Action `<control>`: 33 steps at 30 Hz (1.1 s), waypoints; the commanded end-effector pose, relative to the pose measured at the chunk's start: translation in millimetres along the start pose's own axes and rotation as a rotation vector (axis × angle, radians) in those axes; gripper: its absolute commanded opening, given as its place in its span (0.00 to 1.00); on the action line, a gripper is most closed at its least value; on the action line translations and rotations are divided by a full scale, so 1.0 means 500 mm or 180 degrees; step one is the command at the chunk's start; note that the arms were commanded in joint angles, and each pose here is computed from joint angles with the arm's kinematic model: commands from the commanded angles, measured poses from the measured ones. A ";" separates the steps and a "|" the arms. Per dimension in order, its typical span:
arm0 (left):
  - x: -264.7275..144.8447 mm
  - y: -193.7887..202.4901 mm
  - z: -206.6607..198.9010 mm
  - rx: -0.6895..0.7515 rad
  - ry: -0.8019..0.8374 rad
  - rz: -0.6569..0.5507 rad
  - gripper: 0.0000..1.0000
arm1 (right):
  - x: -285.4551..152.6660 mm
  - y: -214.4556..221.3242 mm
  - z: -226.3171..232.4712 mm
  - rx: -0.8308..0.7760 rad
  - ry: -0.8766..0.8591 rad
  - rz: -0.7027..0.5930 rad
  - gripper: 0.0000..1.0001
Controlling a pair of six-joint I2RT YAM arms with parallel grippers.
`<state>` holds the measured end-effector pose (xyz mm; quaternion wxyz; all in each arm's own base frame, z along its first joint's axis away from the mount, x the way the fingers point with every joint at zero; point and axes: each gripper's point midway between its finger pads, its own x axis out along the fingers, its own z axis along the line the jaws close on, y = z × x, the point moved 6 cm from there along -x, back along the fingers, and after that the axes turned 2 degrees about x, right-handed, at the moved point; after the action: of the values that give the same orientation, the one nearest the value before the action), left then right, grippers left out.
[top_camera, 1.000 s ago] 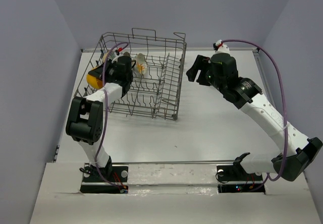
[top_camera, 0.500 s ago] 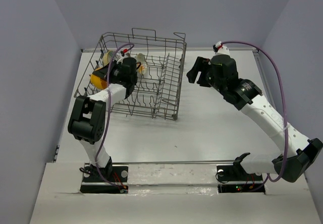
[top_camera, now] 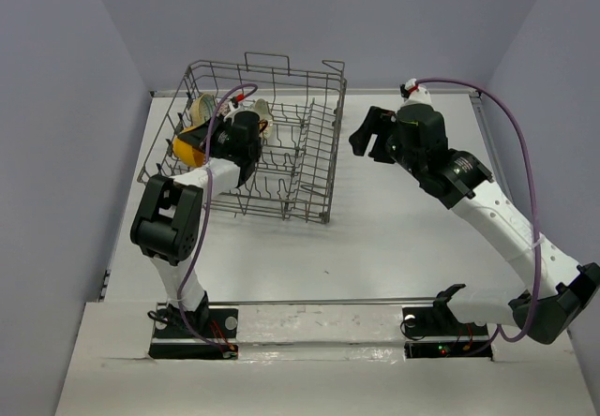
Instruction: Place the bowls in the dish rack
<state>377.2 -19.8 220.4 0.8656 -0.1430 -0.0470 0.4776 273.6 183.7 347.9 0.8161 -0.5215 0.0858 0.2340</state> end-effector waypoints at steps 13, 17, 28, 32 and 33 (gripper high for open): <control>0.004 0.017 0.028 0.0032 0.0001 -0.0052 0.00 | -0.018 -0.021 0.003 0.0000 -0.0076 -0.0207 0.76; 0.013 0.026 0.038 0.0039 -0.0016 -0.0068 0.00 | -0.020 -0.022 0.001 -0.0017 -0.0062 -0.0222 0.76; 0.023 0.036 0.049 0.0206 -0.0076 -0.0165 0.00 | -0.025 -0.016 -0.006 -0.0031 -0.0050 -0.0214 0.76; 0.021 0.037 0.035 0.0269 -0.0076 -0.0154 0.00 | -0.025 -0.015 -0.008 -0.0036 -0.0041 -0.0219 0.77; 0.020 0.036 0.029 0.0302 -0.0070 -0.0156 0.00 | -0.026 -0.015 -0.008 -0.0035 -0.0037 -0.0222 0.77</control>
<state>373.7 -4.2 224.8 0.8923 -0.1057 -0.0305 0.4378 267.8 178.0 344.5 0.8127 -0.5281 0.0850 0.2311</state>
